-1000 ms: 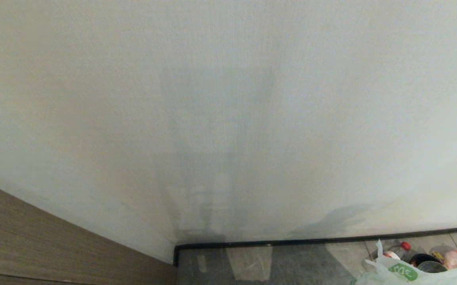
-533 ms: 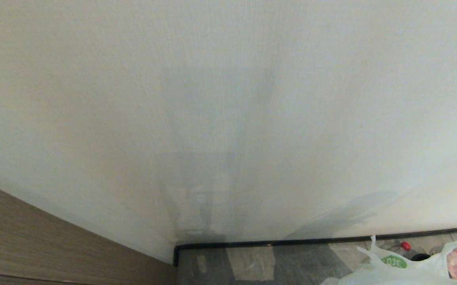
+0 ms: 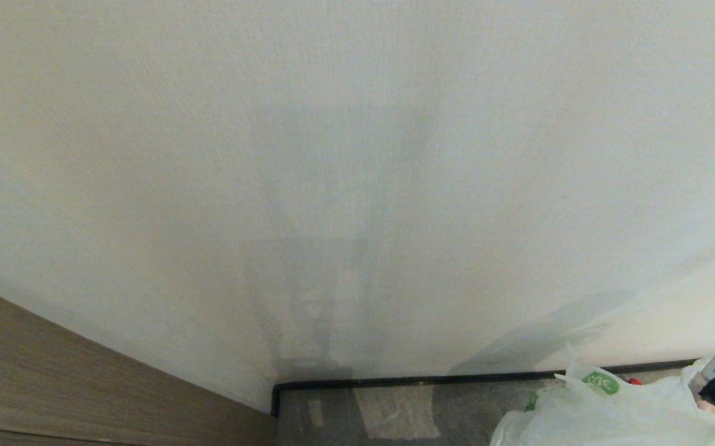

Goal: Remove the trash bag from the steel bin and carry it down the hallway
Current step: Put the trash bag at the door

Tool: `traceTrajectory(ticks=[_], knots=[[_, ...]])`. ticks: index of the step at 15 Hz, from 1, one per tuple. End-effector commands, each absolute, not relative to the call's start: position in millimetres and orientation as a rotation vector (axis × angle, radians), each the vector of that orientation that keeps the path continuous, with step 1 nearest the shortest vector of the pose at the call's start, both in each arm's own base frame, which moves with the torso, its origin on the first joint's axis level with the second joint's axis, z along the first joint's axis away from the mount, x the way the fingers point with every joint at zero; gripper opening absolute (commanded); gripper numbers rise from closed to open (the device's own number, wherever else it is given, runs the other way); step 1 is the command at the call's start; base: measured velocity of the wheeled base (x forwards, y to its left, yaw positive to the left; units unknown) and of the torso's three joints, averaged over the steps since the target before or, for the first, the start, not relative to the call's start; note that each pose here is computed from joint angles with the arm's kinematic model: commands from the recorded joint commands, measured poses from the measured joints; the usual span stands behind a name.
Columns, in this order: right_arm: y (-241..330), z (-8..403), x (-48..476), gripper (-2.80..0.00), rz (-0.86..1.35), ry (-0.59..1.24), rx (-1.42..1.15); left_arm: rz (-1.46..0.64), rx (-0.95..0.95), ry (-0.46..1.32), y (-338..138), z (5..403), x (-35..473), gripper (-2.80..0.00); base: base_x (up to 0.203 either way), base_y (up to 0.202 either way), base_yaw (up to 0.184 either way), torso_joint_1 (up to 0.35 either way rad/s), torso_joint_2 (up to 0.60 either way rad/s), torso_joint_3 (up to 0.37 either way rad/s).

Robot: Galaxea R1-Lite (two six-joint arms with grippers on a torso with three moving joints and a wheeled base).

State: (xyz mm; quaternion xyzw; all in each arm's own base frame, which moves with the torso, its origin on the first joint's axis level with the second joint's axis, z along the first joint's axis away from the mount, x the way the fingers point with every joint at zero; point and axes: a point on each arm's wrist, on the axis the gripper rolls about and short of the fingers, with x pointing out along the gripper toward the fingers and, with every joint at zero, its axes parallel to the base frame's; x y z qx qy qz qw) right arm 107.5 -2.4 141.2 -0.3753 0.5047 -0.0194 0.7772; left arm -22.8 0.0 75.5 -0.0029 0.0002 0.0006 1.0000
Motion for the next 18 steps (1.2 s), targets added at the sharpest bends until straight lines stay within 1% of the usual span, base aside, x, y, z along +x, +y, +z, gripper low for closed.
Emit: traceTrajectory(ticks=[1,14,18], knots=[[1,135,116,-2.8,-0.017,1.135,-0.854,0.002,-0.006,0.0,0,75,-23,-2.8,0.0,0.0,0.0,0.0,0.0,0.0],[16,111,172,-2.8,0.024,1.102,-0.887,0.002,-0.006,0.0,0,75,-23,-2.8,0.0,0.0,0.0,0.0,0.0,0.0],[30,100,195,-2.8,0.044,1.026,-0.901,0.002,-0.006,-0.001,0,75,-23,-2.8,0.0,0.0,0.0,0.0,0.0,0.0]])
